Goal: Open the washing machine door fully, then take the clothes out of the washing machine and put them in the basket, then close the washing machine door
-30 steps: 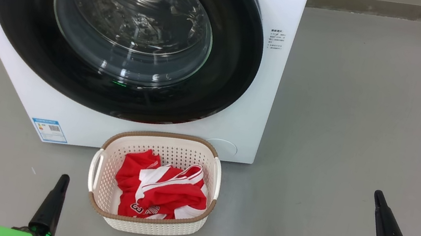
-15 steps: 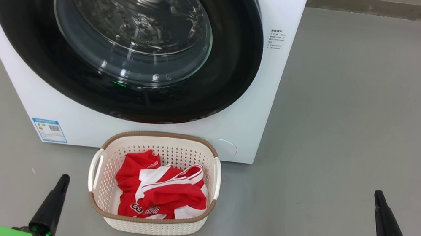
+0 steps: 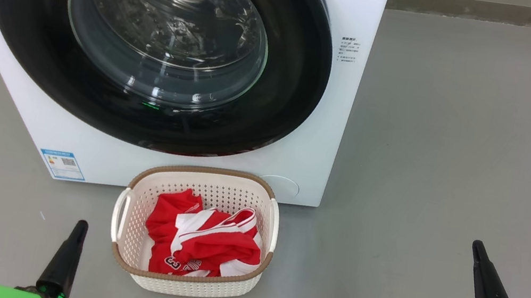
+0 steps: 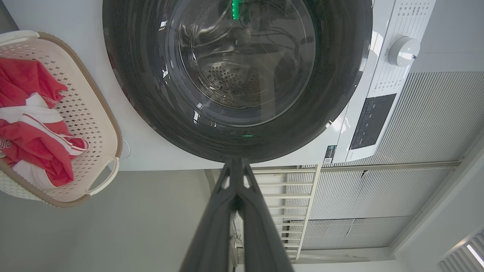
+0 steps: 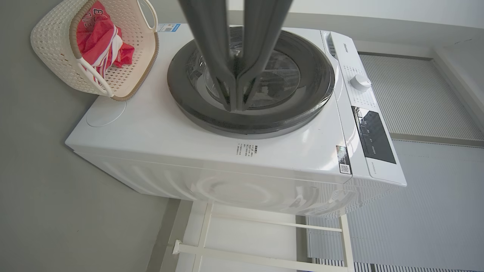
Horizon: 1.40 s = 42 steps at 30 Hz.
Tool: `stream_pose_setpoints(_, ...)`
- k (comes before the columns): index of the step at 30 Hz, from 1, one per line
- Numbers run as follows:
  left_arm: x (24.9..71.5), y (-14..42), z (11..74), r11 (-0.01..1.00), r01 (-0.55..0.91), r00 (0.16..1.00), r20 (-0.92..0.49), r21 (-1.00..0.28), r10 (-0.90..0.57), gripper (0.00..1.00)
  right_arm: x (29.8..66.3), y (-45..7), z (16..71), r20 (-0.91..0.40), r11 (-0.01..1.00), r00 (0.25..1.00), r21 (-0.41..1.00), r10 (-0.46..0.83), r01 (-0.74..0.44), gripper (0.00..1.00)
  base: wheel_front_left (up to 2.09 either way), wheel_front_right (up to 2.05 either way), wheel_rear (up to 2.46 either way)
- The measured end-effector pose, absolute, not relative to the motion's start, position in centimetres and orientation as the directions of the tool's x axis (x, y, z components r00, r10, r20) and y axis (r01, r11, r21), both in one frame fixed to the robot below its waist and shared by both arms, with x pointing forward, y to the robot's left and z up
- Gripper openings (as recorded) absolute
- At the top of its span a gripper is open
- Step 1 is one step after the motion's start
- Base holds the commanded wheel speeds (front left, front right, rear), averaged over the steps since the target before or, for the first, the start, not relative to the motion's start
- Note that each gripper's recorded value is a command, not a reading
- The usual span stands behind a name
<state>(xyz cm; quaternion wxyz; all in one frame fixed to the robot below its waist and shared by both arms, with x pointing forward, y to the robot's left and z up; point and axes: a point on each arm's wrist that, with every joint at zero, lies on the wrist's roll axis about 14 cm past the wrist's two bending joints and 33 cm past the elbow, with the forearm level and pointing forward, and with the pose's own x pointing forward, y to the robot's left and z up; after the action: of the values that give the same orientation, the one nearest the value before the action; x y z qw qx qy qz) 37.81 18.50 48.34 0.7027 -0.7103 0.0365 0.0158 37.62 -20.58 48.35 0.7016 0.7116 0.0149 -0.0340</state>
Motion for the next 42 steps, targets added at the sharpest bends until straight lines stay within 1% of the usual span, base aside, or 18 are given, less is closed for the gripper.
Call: stream_pose_setpoints(42,37.81,18.49,48.34,-0.010,-0.074,0.997,-0.074,-0.997,-0.031,0.00,37.61,-20.55,48.33,-0.070,-0.017,0.997,0.997,-0.027,0.069,0.00,0.00,0.00,0.00)
